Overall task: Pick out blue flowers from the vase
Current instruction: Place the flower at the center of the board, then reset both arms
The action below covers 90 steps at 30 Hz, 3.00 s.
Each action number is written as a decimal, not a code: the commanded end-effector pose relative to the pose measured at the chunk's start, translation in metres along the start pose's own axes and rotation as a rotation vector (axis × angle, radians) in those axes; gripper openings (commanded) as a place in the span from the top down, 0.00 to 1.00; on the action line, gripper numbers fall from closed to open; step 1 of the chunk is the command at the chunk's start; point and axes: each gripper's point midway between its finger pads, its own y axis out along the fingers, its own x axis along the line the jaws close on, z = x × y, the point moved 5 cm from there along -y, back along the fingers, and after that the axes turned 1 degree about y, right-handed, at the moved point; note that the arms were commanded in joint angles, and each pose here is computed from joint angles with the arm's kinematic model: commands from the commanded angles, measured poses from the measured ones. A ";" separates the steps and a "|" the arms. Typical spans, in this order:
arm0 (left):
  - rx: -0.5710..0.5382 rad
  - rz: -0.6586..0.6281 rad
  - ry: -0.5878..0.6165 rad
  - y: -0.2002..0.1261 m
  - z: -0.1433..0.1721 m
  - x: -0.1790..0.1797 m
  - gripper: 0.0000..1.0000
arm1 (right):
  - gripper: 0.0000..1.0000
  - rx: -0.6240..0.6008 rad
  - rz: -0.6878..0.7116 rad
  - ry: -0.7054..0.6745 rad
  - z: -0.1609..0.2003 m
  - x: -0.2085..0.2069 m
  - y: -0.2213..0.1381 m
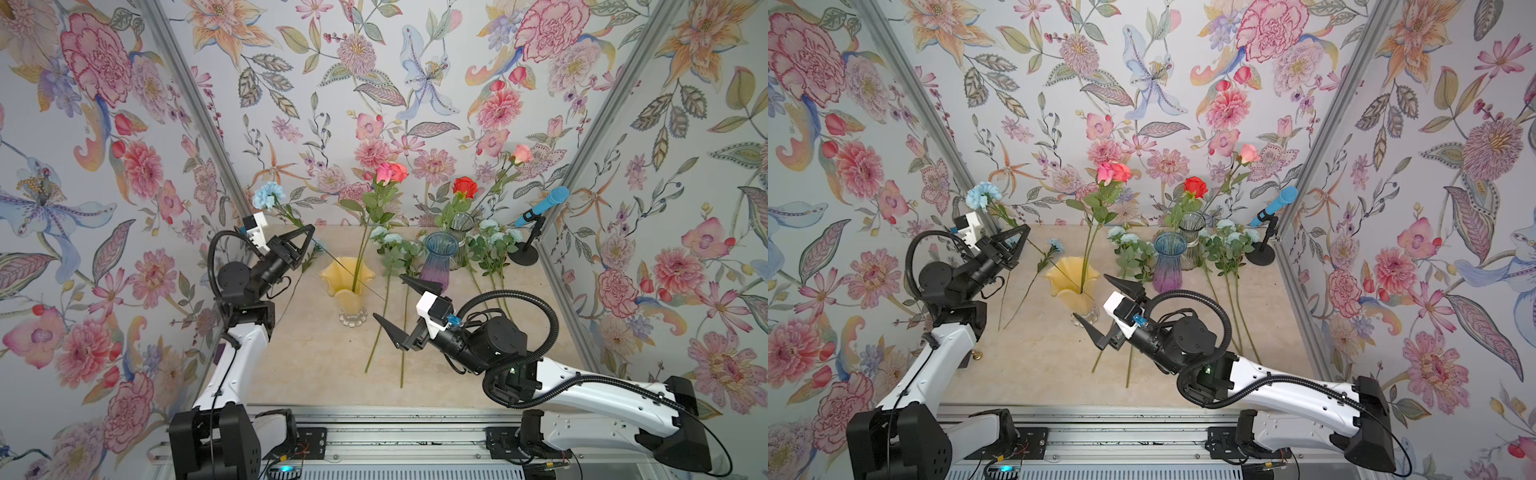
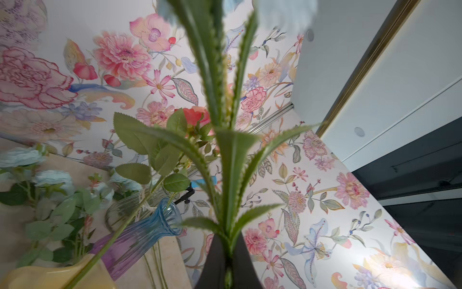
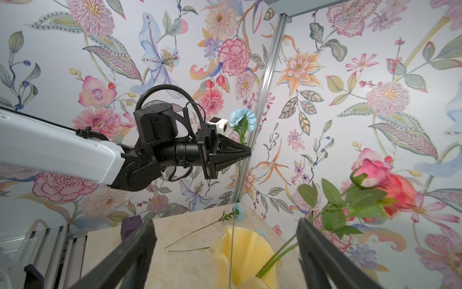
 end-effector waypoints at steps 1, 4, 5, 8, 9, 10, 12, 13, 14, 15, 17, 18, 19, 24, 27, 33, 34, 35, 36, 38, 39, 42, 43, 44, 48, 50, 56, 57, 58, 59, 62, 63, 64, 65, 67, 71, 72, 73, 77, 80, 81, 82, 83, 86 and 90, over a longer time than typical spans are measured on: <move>0.119 -0.190 0.170 0.002 -0.011 0.013 1.00 | 0.09 0.065 0.098 0.034 0.021 -0.020 -0.018; 0.189 -0.358 0.276 0.007 -0.029 0.015 1.00 | 0.09 0.090 0.160 0.047 0.030 -0.045 -0.033; 0.215 -0.442 0.320 0.006 -0.035 0.017 1.00 | 0.08 0.098 0.182 0.053 0.033 -0.054 -0.038; 0.269 -0.766 0.433 -0.009 -0.053 0.037 1.00 | 0.08 0.118 0.228 0.087 0.042 -0.077 -0.049; 0.287 -0.847 0.447 -0.014 -0.055 0.048 1.00 | 0.08 0.122 0.242 0.098 0.045 -0.084 -0.051; 0.304 -0.891 0.450 -0.017 -0.055 0.058 1.00 | 0.08 0.128 0.251 0.109 0.048 -0.088 -0.053; 0.363 -0.955 0.434 -0.018 -0.046 0.085 1.00 | 0.08 0.140 0.267 0.123 0.053 -0.095 -0.054; 0.387 -0.987 0.436 -0.017 -0.042 0.097 1.00 | 0.08 0.149 0.266 0.125 0.056 -0.096 -0.053; 0.430 -1.047 0.438 -0.015 -0.037 0.118 1.00 | 0.08 0.162 0.269 0.124 0.059 -0.098 -0.051; 0.471 -1.097 0.449 -0.012 -0.031 0.134 1.00 | 0.08 0.176 0.270 0.122 0.062 -0.098 -0.049; 0.544 -1.179 0.468 -0.005 -0.023 0.161 1.00 | 0.08 0.201 0.272 0.118 0.068 -0.100 -0.045; 0.585 -1.213 0.480 0.001 -0.017 0.174 1.00 | 0.08 0.212 0.274 0.116 0.071 -0.100 -0.043; 0.617 -1.241 0.493 0.006 -0.013 0.184 1.00 | 0.08 0.221 0.273 0.117 0.074 -0.101 -0.041; 0.771 -1.355 0.572 0.035 0.008 0.238 1.00 | 0.08 0.258 0.278 0.124 0.087 -0.104 -0.036; 0.848 -1.382 0.634 0.051 0.019 0.265 1.00 | 0.08 0.272 0.283 0.132 0.093 -0.108 -0.035; 1.016 -1.420 0.729 0.058 0.056 0.303 1.00 | 0.08 0.294 0.293 0.156 0.104 -0.117 -0.034; 1.046 -1.434 0.741 0.055 0.063 0.310 1.00 | 0.08 0.297 0.292 0.159 0.106 -0.117 -0.034; 1.076 -1.438 0.750 0.054 0.070 0.315 1.00 | 0.08 0.301 0.291 0.164 0.108 -0.117 -0.033; 1.102 -1.444 0.762 0.052 0.075 0.320 1.00 | 0.08 0.301 0.292 0.165 0.108 -0.118 -0.033; 1.156 -1.459 0.791 0.051 0.088 0.330 1.00 | 0.08 0.302 0.292 0.167 0.109 -0.119 -0.033; 1.174 -1.464 0.801 0.051 0.092 0.333 1.00 | 0.08 0.305 0.294 0.169 0.110 -0.119 -0.033; 1.232 -1.481 0.832 0.051 0.105 0.342 1.00 | 0.08 0.303 0.295 0.171 0.110 -0.120 -0.033; 1.251 -1.492 0.835 0.048 0.109 0.347 1.00 | 0.08 0.306 0.296 0.171 0.110 -0.120 -0.033; 1.271 -1.506 0.837 0.044 0.112 0.351 1.00 | 0.08 0.305 0.300 0.172 0.111 -0.121 -0.034; 1.313 -1.551 0.843 0.029 0.122 0.363 0.95 | 0.08 0.304 0.303 0.178 0.112 -0.123 -0.035; 1.308 -1.555 0.852 0.025 0.124 0.365 0.88 | 0.08 0.302 0.298 0.182 0.112 -0.122 -0.034; 1.260 -1.571 0.878 0.030 0.118 0.366 0.65 | 0.08 0.309 0.299 0.184 0.115 -0.123 -0.034; 1.239 -1.577 0.883 0.032 0.114 0.363 0.60 | 0.08 0.308 0.301 0.183 0.114 -0.124 -0.034; 1.207 -1.582 0.889 0.036 0.109 0.358 0.53 | 0.08 0.308 0.300 0.183 0.114 -0.124 -0.034; 1.164 -1.582 0.894 0.040 0.102 0.350 0.47 | 0.08 0.309 0.303 0.182 0.115 -0.124 -0.034; 1.001 -1.559 0.903 0.052 0.079 0.319 0.34 | 0.08 0.310 0.303 0.183 0.116 -0.124 -0.034; 0.947 -1.542 0.902 0.056 0.072 0.307 0.31 | 0.08 0.309 0.302 0.182 0.116 -0.124 -0.035; 0.890 -1.524 0.893 0.058 0.064 0.295 0.29 | 0.08 0.311 0.302 0.183 0.117 -0.124 -0.034; 0.831 -1.505 0.888 0.060 0.056 0.282 0.27 | 0.08 0.312 0.302 0.182 0.117 -0.124 -0.034; 0.742 -1.477 0.875 0.059 0.043 0.261 0.23 | 0.08 0.319 0.303 0.180 0.120 -0.125 -0.033; 0.590 -1.425 0.860 0.049 0.023 0.225 0.22 | 0.08 0.327 0.313 0.174 0.123 -0.126 -0.033; 0.562 -1.417 0.861 0.045 0.020 0.219 0.22 | 0.08 0.328 0.315 0.174 0.123 -0.126 -0.034; 0.530 -1.398 0.865 0.042 0.016 0.211 0.21 | 0.08 0.324 0.319 0.172 0.123 -0.127 -0.034; 0.409 -1.343 0.893 0.026 0.006 0.178 0.15 | 0.08 0.315 0.348 0.165 0.124 -0.130 -0.039; 0.278 -1.300 0.935 0.012 -0.002 0.146 0.14 | 0.08 0.300 0.379 0.166 0.123 -0.134 -0.045; 0.207 -1.276 0.954 0.007 -0.004 0.134 0.13 | 0.08 0.294 0.393 0.168 0.123 -0.137 -0.047; 0.138 -1.260 0.969 -0.002 -0.006 0.123 0.12 | 0.07 0.292 0.408 0.170 0.124 -0.139 -0.050; 0.072 -1.243 0.978 -0.009 -0.007 0.113 0.12 | 0.07 0.286 0.425 0.172 0.123 -0.143 -0.053; -0.096 -1.215 0.975 -0.039 0.001 0.099 0.12 | 0.05 0.275 0.511 0.200 0.122 -0.163 -0.067; -0.255 -1.208 0.947 -0.079 0.026 0.108 0.11 | 0.01 0.247 0.651 0.237 0.113 -0.196 -0.099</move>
